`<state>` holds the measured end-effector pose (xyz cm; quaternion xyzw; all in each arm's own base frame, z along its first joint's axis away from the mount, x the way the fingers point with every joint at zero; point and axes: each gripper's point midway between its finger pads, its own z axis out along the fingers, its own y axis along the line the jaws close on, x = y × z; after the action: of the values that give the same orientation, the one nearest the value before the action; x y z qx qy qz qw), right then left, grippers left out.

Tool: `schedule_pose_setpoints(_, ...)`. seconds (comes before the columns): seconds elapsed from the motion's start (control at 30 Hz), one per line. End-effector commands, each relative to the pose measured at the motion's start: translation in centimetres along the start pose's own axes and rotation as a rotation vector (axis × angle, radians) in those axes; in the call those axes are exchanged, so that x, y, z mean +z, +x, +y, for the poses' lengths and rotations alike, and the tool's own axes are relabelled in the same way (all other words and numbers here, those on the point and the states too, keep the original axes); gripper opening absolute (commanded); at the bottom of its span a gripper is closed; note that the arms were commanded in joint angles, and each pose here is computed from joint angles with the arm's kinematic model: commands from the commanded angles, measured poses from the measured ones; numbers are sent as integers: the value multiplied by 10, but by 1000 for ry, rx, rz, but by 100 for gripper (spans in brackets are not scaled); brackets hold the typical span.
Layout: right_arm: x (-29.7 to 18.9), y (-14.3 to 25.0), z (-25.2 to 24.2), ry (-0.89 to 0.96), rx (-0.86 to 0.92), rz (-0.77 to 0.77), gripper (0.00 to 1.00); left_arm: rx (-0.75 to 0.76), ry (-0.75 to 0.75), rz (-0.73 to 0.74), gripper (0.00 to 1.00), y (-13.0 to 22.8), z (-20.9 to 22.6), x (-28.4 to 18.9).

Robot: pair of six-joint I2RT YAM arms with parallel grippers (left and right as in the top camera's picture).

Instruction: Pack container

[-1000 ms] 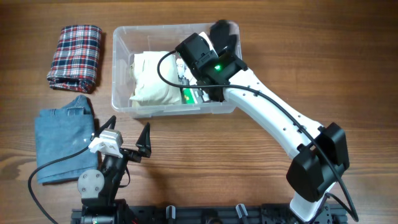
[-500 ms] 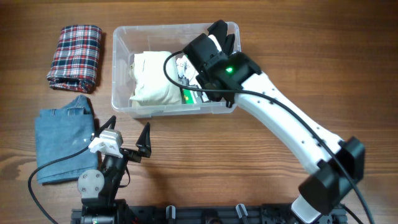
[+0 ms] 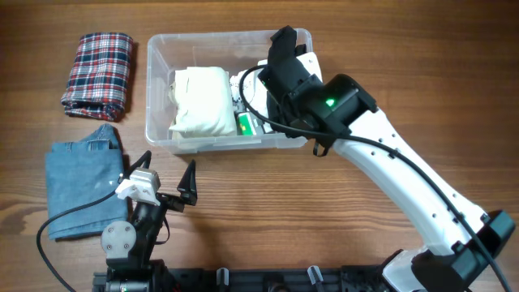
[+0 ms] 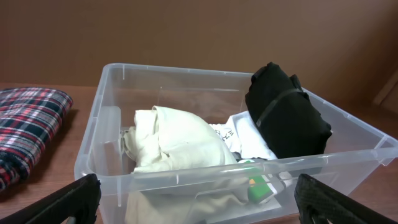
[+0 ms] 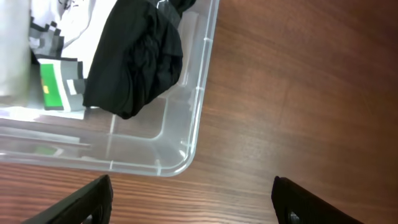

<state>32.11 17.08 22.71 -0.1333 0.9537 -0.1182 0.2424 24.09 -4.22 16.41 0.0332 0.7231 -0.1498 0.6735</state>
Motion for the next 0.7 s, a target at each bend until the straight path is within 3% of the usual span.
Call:
schedule_pose_setpoints(0.0, -8, 3, 5, -64, 61, 5, 79, 11, -14, -2, 100, 1, 3, 0)
schedule_pose_setpoints(0.27, -9, -2, 17, -129, 105, -3, 79, 11, -14, -2, 100, 1, 3, 0)
schedule_pose_setpoints(0.37, -11, -26, 25, -165, 100, -100, 72, 11, -14, -2, 100, 1, 3, 0)
schedule_pose_setpoints(0.5, -16, -81, 17, -147, 95, -312, 55, 11, -14, -2, 100, 1, 3, 0)
schedule_pose_setpoints(0.67, 3, -114, -8, -112, 195, -387, 16, 11, -14, -2, 100, 1, 3, 0)
